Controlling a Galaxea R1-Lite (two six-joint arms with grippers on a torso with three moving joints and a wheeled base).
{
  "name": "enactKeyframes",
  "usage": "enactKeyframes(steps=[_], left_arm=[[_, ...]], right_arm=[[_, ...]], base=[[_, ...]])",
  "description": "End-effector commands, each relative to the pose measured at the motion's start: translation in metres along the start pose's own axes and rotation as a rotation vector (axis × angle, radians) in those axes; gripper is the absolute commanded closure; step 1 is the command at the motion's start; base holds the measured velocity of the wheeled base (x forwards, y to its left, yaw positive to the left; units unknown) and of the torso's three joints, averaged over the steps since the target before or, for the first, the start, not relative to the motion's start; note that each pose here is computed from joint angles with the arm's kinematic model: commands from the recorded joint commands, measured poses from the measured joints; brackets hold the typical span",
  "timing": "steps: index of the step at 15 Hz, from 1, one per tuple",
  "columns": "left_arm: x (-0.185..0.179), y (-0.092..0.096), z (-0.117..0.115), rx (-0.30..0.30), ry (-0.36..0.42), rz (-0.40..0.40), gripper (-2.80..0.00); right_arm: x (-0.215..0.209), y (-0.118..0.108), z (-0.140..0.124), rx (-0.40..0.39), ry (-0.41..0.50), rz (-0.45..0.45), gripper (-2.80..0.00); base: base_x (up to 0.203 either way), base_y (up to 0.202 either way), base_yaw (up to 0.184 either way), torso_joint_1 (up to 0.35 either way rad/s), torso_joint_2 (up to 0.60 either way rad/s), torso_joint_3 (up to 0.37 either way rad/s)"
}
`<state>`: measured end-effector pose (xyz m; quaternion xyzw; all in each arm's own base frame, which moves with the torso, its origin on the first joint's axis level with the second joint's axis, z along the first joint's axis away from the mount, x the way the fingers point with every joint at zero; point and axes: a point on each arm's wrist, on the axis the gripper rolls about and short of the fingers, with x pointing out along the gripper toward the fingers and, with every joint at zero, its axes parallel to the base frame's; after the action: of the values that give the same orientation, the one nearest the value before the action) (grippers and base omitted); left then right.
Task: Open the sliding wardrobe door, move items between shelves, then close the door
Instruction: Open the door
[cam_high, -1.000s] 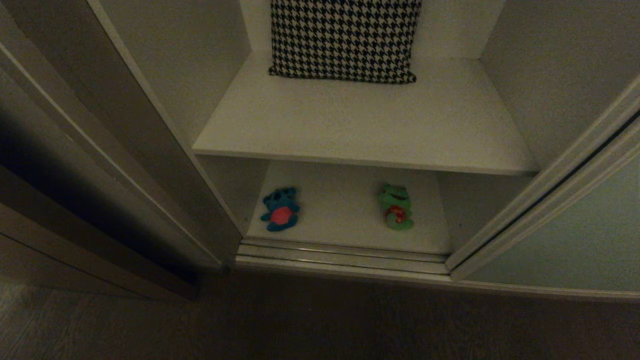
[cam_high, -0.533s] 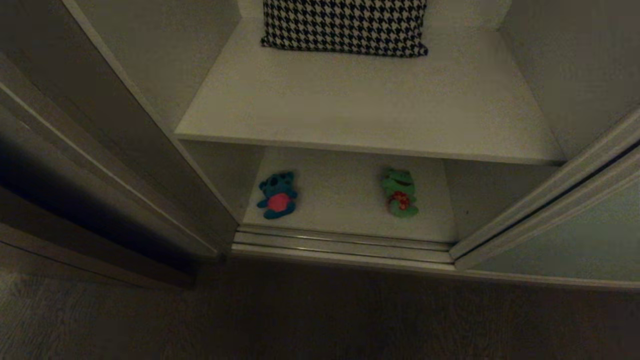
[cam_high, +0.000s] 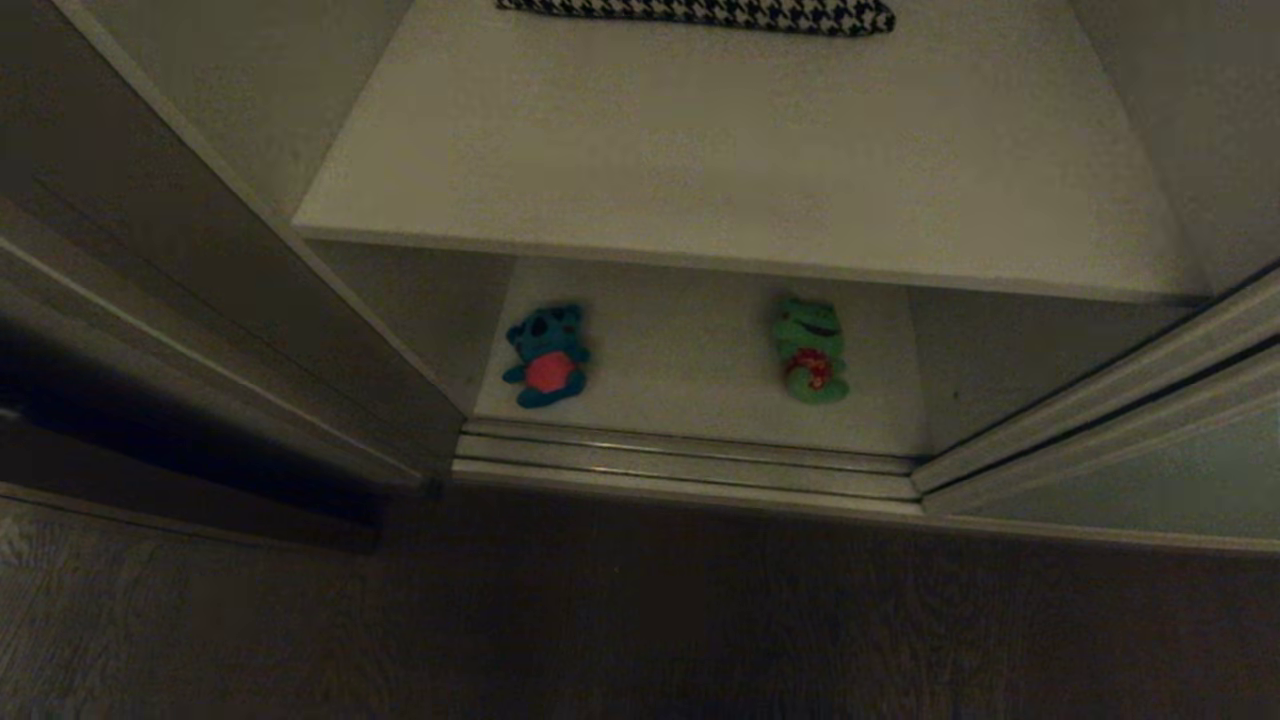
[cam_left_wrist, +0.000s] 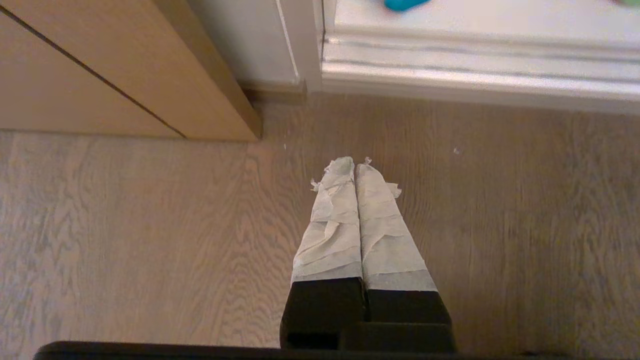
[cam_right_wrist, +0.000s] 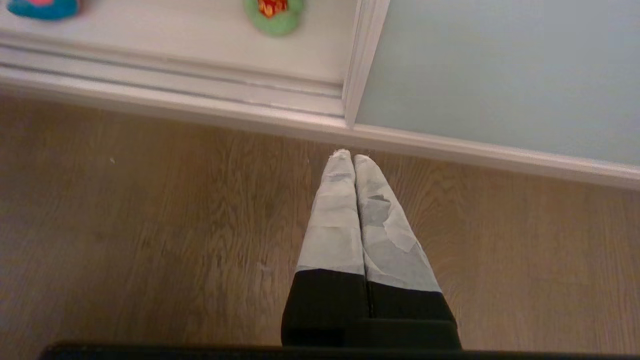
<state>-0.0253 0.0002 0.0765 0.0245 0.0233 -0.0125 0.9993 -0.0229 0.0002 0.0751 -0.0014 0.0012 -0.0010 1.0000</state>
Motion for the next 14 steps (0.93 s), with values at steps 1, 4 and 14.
enactKeyframes(steps=[1, 4, 14], left_arm=[[0.0002, 0.0000, 0.0000, 0.000, 0.003, 0.000, 0.00], [0.0002, 0.0000, 0.0000, 0.000, 0.003, 0.001, 0.00], [0.0003, 0.0000, -0.0003, 0.000, 0.004, -0.001, 0.00]], right_arm=[[0.0001, 0.0000, -0.0001, 0.000, 0.002, 0.000, 0.00], [0.0001, 0.0000, 0.0000, 0.000, 0.001, 0.000, 0.00], [0.0001, 0.0000, 0.0001, 0.000, 0.001, 0.000, 0.00]], base=[[0.000, 0.000, 0.000, -0.002, 0.00, -0.197], [0.000, 0.000, 0.000, 0.000, 0.00, -0.199], [0.000, 0.000, 0.000, 0.002, 0.00, -0.198]])
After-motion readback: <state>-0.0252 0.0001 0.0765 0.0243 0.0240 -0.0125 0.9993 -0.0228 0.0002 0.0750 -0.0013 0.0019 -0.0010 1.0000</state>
